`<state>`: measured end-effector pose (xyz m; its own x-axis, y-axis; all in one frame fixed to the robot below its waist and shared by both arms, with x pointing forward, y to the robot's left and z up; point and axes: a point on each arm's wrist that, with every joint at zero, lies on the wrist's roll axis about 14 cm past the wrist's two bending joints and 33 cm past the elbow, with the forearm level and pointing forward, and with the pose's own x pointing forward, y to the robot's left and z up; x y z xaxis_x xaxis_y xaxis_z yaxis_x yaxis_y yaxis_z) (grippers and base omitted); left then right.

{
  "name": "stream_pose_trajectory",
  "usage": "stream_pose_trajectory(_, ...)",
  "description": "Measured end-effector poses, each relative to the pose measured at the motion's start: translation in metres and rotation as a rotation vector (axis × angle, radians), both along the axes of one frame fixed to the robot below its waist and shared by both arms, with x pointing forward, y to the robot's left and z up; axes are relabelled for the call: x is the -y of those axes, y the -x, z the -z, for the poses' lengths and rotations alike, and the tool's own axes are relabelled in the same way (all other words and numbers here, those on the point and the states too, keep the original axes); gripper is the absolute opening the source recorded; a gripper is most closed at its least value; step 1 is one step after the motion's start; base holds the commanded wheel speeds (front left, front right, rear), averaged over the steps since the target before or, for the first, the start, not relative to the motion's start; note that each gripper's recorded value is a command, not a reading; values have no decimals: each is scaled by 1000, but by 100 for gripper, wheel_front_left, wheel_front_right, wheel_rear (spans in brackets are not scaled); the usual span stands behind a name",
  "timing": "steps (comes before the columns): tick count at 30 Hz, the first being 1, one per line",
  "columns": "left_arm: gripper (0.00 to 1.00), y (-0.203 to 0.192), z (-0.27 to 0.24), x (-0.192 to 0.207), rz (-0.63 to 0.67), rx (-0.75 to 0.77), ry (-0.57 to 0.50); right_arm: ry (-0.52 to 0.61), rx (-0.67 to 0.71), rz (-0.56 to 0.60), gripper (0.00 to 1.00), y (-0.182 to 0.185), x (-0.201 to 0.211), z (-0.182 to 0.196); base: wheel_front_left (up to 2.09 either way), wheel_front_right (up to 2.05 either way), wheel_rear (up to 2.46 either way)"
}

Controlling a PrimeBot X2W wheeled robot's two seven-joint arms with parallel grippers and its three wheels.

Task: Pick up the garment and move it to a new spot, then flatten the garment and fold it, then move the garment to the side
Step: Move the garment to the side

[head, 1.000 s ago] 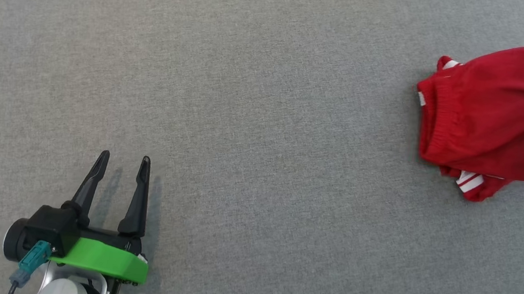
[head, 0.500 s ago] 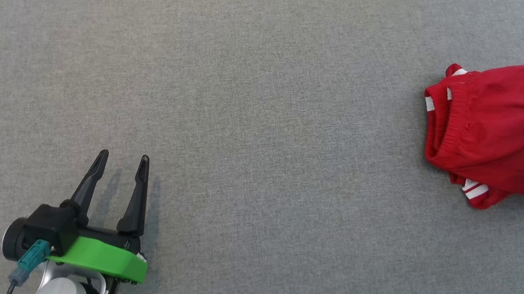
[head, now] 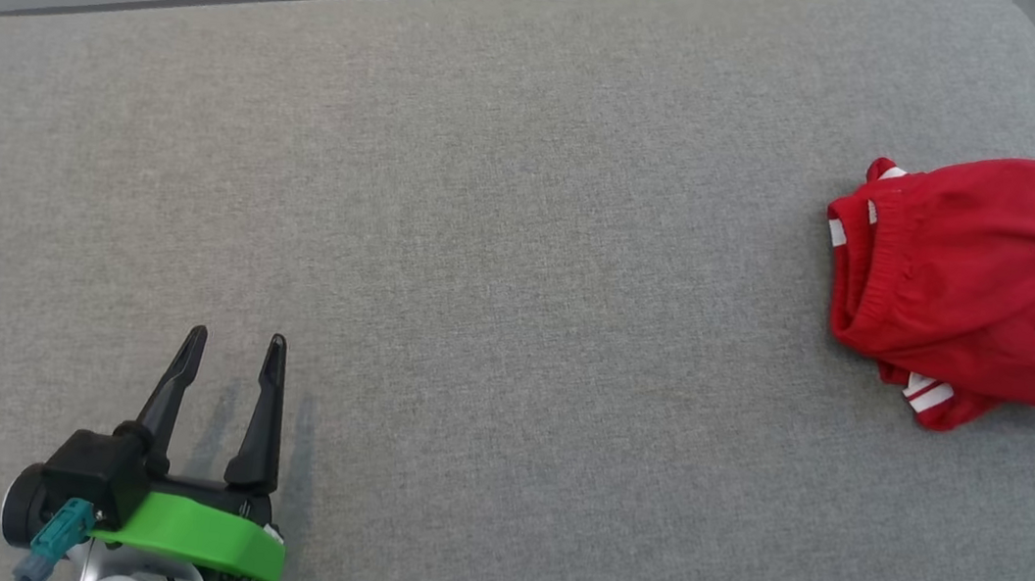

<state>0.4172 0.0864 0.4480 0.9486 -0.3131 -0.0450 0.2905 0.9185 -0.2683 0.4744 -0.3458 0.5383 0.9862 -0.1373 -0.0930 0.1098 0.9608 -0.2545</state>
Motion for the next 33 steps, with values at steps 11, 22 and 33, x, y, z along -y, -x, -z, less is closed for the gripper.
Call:
stream_pose_trajectory(11,100,29,-10,-41,-123,5,-22,-110,257,-108,100,45,-55,-20,0,0,0)
stream_pose_trajectory(22,100,68,-14,-83,-247,7,-48,-184,207,-150,100,95,-118,21,0,0,0)
stream_pose_trajectory(33,100,82,-15,-98,-296,9,-47,-154,152,-156,100,116,-136,39,0,0,0)
